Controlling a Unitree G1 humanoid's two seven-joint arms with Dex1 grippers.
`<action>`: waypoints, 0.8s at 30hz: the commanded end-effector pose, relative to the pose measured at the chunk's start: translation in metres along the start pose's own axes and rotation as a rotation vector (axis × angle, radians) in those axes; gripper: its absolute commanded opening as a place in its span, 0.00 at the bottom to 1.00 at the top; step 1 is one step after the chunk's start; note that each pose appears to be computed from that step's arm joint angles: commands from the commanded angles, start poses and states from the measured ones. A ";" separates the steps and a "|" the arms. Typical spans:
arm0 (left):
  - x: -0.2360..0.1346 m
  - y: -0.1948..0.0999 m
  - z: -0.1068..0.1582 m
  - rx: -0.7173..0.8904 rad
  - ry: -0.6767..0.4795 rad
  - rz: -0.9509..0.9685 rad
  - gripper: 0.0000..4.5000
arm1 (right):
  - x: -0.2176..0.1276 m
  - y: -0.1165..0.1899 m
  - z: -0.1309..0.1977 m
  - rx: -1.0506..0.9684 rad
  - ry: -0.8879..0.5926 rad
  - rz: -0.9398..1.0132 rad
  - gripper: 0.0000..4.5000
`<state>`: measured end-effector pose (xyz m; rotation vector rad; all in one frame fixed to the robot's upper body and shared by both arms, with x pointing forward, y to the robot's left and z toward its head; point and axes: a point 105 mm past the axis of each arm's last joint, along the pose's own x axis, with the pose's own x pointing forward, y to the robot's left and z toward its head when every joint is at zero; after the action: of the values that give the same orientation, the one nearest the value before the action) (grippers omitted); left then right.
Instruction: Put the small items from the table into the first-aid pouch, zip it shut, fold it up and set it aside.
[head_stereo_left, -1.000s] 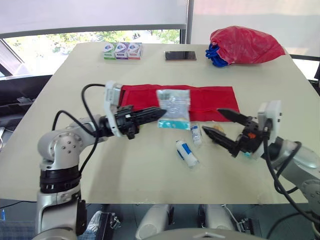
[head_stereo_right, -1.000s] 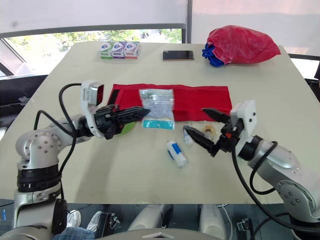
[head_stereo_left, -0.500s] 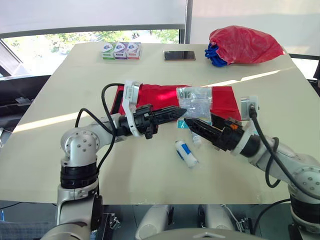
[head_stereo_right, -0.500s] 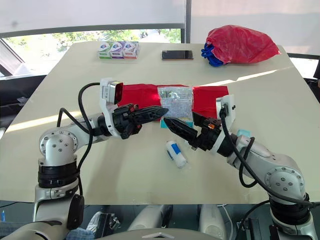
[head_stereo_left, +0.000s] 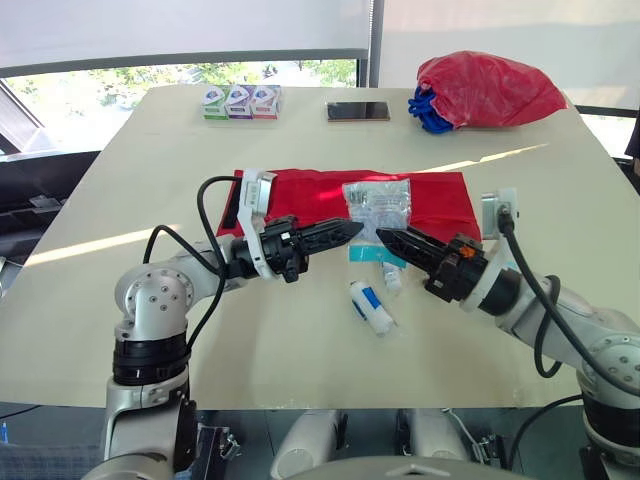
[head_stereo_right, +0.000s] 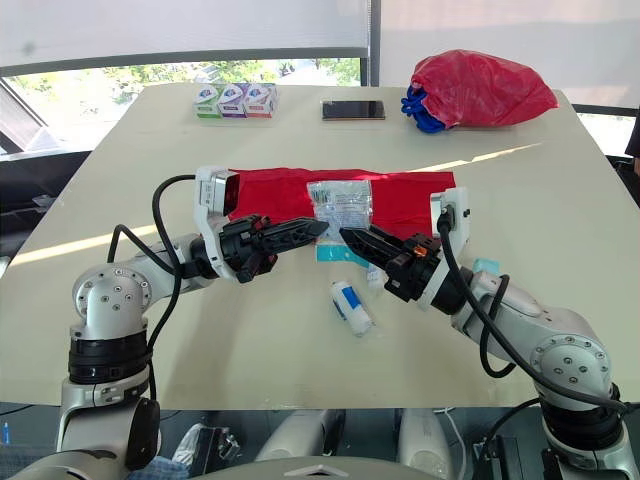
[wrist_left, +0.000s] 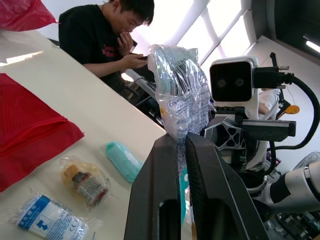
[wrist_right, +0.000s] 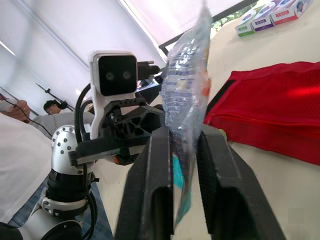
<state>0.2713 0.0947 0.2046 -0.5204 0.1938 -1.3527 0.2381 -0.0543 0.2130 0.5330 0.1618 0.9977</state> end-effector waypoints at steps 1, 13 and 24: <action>0.001 -0.008 0.002 0.035 0.005 -0.032 0.00 | 0.001 0.010 0.006 -0.012 -0.029 0.040 0.02; -0.021 0.019 0.010 0.140 0.027 0.144 0.59 | -0.007 -0.001 0.006 -0.021 -0.027 0.003 0.02; -0.092 0.095 0.041 0.589 0.176 0.684 0.98 | -0.031 -0.019 0.003 -0.035 -0.010 -0.088 0.02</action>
<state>0.3469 0.1975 0.1688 0.0742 0.1500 -0.7610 0.2393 -0.0854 0.1895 0.4955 0.2208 0.8984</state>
